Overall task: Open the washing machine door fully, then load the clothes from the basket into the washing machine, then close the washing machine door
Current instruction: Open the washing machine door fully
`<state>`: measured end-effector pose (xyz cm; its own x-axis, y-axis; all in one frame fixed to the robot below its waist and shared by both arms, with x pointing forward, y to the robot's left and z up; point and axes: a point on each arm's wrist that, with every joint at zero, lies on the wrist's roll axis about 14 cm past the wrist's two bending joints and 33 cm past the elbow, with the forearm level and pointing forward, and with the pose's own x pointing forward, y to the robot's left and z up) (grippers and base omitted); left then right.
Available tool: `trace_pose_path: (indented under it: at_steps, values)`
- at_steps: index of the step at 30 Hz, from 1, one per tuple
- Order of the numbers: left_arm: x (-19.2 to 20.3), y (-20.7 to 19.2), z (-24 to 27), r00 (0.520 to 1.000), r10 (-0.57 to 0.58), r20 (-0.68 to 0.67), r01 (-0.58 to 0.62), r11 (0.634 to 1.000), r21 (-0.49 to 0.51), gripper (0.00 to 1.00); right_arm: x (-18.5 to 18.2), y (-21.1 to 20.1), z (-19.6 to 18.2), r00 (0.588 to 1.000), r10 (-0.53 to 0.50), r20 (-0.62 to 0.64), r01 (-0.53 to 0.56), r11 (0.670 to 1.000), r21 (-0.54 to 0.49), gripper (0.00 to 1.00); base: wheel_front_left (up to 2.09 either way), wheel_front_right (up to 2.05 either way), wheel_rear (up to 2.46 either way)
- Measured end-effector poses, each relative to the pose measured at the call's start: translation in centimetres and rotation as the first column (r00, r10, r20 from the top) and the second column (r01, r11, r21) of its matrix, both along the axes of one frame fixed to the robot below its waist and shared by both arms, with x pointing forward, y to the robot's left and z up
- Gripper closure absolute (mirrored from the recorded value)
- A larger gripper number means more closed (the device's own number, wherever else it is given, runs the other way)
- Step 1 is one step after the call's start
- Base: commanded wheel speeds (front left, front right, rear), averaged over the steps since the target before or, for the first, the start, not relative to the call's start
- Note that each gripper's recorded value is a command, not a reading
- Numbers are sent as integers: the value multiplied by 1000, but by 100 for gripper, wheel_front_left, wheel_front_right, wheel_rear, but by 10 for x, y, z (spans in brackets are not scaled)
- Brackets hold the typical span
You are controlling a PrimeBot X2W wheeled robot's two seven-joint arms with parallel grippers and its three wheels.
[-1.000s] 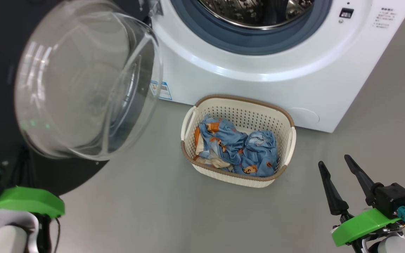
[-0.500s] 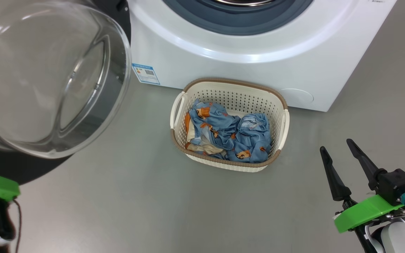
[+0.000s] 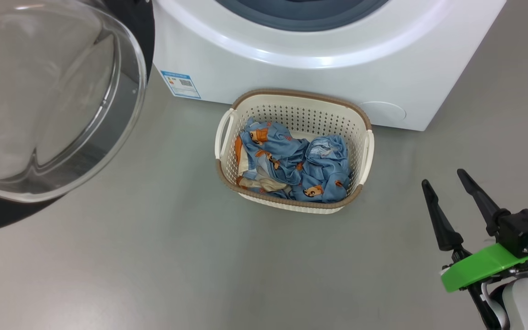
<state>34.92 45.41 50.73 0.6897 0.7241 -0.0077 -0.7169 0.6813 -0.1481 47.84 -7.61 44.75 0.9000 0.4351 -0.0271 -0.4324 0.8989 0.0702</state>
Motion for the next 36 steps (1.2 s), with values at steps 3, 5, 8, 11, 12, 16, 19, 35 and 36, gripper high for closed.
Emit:
trace_pose_path:
  at_steps: [3,5,8,11,12,16,19,35,36]
  values:
    - [3,4,-2,1000,7,-10,-7,1000,3,100,3,-1,0,1000,-1,5,1,1000,-2,0,0,0,0]
    - [4,7,-3,1000,11,-19,-10,1000,7,100,4,-2,-2,1000,-2,1,2,1000,-5,0,0,0,0]
    - [7,10,-4,1000,12,-18,-12,1000,2,100,4,-3,-4,1000,-4,-4,4,1000,-6,0,0,0,0]
    - [9,12,-3,1000,13,-15,-13,1000,0,100,5,-4,-3,1000,-6,0,6,1000,-5,0,0,0,0]
    - [9,13,-3,1000,11,-15,-11,1000,-1,100,6,-3,-1,1000,-7,4,7,1000,-4,0,0,0,0]
    - [8,15,2,1000,2,-8,-2,1000,11,100,6,-3,6,1000,-11,18,11,1000,3,0,0,0,0]
    - [6,17,9,1000,-8,10,7,1000,22,100,4,-2,13,999,-17,30,17,1000,13,0,0,0,0]
    - [19,-53,69,956,-258,138,226,950,215,100,-25,-16,59,989,-96,111,87,993,78,0,0,0,0]
    - [21,-64,72,947,-286,148,249,942,226,100,-27,-17,62,988,-102,116,93,992,82,0,0,0,0]
